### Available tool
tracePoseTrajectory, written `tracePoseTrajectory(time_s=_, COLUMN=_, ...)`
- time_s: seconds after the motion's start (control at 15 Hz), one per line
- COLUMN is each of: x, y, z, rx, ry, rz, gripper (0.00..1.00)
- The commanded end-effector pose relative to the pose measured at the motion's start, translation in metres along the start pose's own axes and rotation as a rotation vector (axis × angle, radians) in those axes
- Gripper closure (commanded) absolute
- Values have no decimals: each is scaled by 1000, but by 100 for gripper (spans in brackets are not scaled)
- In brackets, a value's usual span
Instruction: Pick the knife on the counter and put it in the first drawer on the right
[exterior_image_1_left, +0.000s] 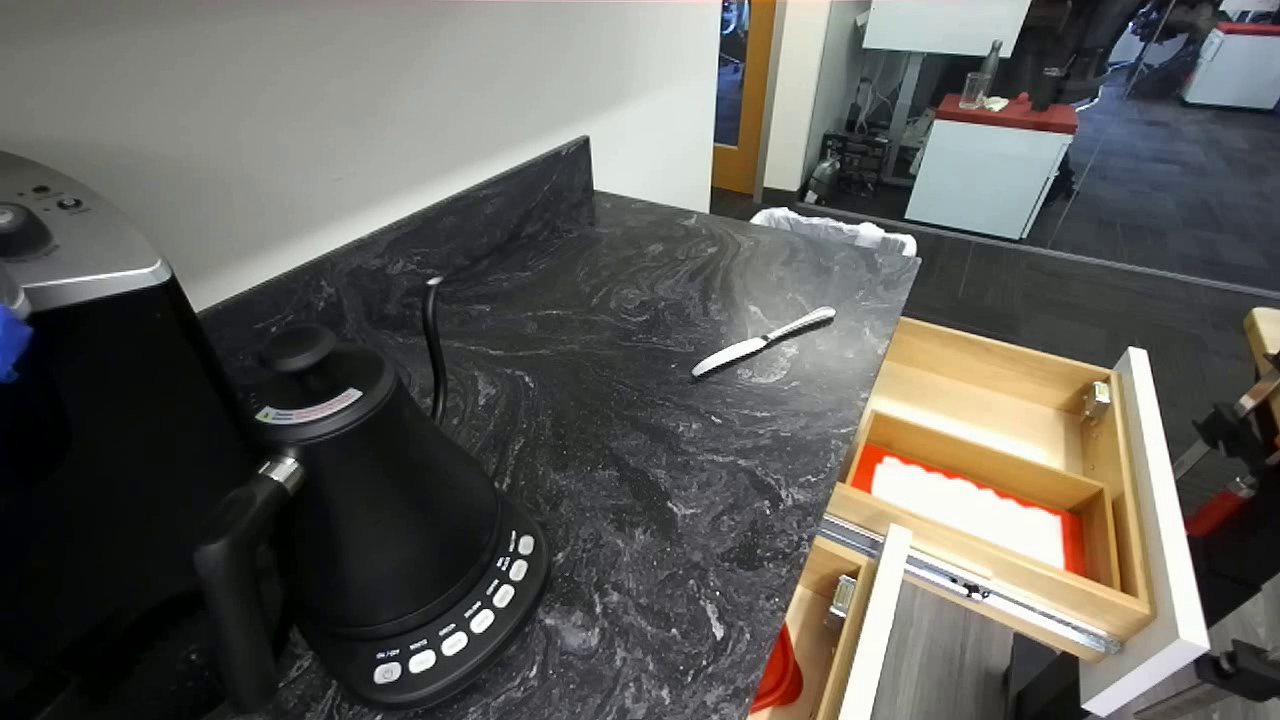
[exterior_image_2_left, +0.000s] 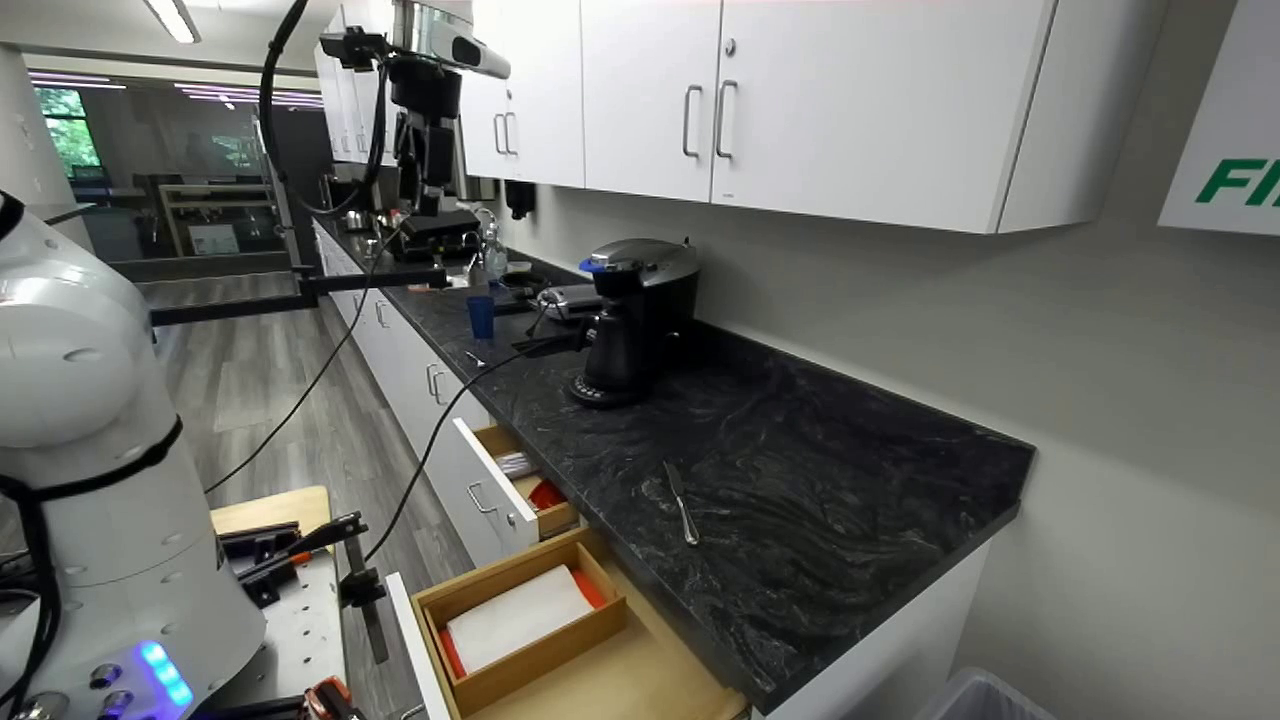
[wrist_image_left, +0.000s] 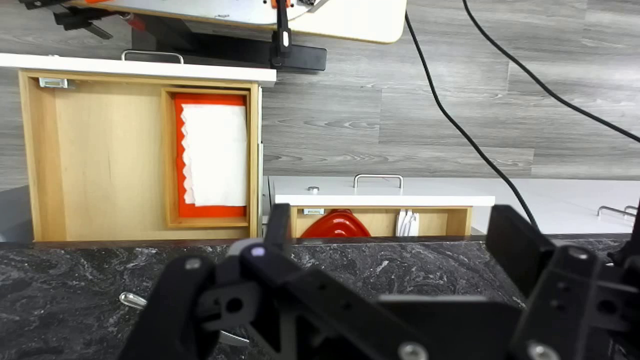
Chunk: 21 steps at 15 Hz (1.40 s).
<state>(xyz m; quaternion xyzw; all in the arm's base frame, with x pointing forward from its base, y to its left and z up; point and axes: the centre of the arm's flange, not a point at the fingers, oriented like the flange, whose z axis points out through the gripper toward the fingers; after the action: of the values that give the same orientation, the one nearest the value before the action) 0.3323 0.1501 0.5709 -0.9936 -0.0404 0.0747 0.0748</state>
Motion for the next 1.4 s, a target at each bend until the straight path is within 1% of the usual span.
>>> tracePoseTrajectory(time_s=0.0, x=5, y=3, z=2, rx=-14, ry=0, rz=14, gripper=0)
tracePoseTrajectory(time_s=0.2, x=16, y=17, z=5, rx=-45, ry=-1, rz=44, gripper=0)
tracePoseTrajectory(time_s=0.4, x=38, y=47, z=12, rx=-84, ry=-5, rz=83, gripper=0)
tracePoseTrajectory(time_s=0.67, x=91, y=97, z=30, rx=-136, ry=15, rz=132, gripper=0)
tracePoseTrajectory(time_s=0.93, x=135, y=133, z=51, rx=-139, ry=-6, rz=171, gripper=0)
tracePoseTrajectory(time_s=1.07, x=153, y=142, z=54, rx=-131, ry=-13, rz=185, gripper=0)
tracePoseTrajectory(time_s=1.33, x=182, y=146, z=48, rx=-119, ry=-12, rz=186, gripper=0)
